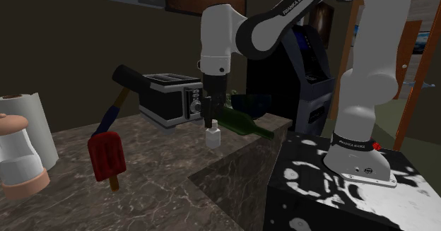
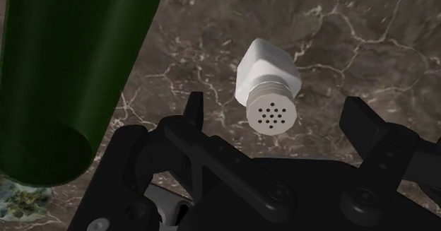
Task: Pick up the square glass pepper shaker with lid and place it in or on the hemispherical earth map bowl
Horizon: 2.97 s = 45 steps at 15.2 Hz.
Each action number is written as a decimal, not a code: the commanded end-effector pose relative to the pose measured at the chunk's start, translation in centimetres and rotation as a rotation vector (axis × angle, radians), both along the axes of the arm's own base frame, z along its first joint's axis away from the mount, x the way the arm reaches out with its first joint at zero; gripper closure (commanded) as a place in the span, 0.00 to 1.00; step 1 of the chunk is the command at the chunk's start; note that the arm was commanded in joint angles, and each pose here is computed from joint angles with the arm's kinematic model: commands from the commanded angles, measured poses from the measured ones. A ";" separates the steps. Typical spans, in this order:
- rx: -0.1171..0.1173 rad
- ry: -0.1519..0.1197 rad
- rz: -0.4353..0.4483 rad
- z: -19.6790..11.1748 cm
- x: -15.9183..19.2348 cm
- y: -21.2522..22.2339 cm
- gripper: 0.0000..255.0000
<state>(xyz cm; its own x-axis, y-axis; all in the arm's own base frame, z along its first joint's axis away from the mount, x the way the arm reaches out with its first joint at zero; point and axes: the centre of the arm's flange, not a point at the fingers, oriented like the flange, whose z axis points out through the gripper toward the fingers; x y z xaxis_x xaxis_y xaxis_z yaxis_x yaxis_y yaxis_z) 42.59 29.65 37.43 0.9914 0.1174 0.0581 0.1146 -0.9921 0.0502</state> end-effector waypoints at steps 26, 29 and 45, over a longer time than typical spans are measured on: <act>0.000 0.000 0.000 2.4 0.1 0.0 1.00; 0.000 0.000 0.000 4.0 0.1 0.0 1.00; 0.000 0.000 0.000 12.5 0.1 0.0 1.00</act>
